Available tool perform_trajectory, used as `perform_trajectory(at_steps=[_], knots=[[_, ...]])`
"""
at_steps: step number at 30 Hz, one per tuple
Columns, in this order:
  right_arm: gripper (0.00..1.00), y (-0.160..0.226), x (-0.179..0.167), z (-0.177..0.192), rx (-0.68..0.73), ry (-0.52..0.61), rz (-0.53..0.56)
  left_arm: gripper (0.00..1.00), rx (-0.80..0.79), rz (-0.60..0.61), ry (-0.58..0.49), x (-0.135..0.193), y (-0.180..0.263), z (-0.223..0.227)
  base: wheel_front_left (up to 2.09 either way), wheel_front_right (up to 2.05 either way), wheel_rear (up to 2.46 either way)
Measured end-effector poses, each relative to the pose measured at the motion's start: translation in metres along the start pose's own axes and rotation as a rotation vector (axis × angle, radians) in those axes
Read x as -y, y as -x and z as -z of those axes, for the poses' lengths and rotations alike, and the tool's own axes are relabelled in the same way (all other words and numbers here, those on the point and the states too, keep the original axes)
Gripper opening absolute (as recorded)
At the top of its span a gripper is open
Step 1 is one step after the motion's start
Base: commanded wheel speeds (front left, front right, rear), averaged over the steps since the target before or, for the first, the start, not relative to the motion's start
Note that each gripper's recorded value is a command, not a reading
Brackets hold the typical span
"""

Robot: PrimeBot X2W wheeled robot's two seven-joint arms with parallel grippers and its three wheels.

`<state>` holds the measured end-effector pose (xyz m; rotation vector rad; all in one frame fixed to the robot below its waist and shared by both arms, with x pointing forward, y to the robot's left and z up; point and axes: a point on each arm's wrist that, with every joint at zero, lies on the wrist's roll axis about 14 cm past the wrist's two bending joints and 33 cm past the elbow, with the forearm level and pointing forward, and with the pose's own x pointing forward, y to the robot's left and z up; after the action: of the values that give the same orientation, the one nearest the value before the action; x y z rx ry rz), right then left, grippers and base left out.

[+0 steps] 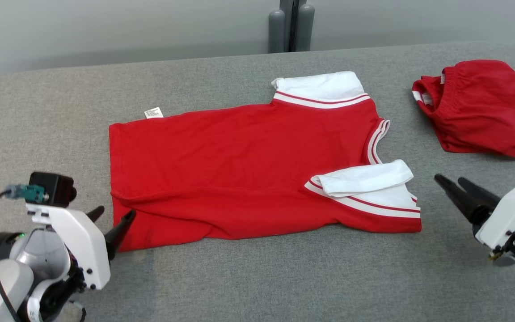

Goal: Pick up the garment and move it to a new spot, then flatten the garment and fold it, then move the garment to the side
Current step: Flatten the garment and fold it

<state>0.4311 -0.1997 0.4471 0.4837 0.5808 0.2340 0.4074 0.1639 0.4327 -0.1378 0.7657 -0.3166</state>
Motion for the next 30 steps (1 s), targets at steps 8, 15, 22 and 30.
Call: perform_trajectory(at_steps=[8,15,22,30], knots=[[1.00,0.006,-0.001,0.035,-0.073,-0.052,0.001,1.00,-0.002,-0.008,0.057,0.006,0.002,0.024,0.00,0.00,0.00],[1.00,0.002,0.005,0.060,-0.162,-0.063,0.033,1.00,-0.023,-0.037,0.074,0.001,0.001,0.034,0.00,0.00,0.00],[1.00,-0.007,-0.002,0.072,-0.237,-0.060,0.031,1.00,-0.074,-0.044,0.115,0.000,-0.010,0.048,0.00,0.00,0.00],[1.00,-0.010,0.001,0.085,-0.295,-0.065,0.048,1.00,-0.152,-0.042,0.133,-0.002,-0.020,0.067,0.00,0.00,0.00]])
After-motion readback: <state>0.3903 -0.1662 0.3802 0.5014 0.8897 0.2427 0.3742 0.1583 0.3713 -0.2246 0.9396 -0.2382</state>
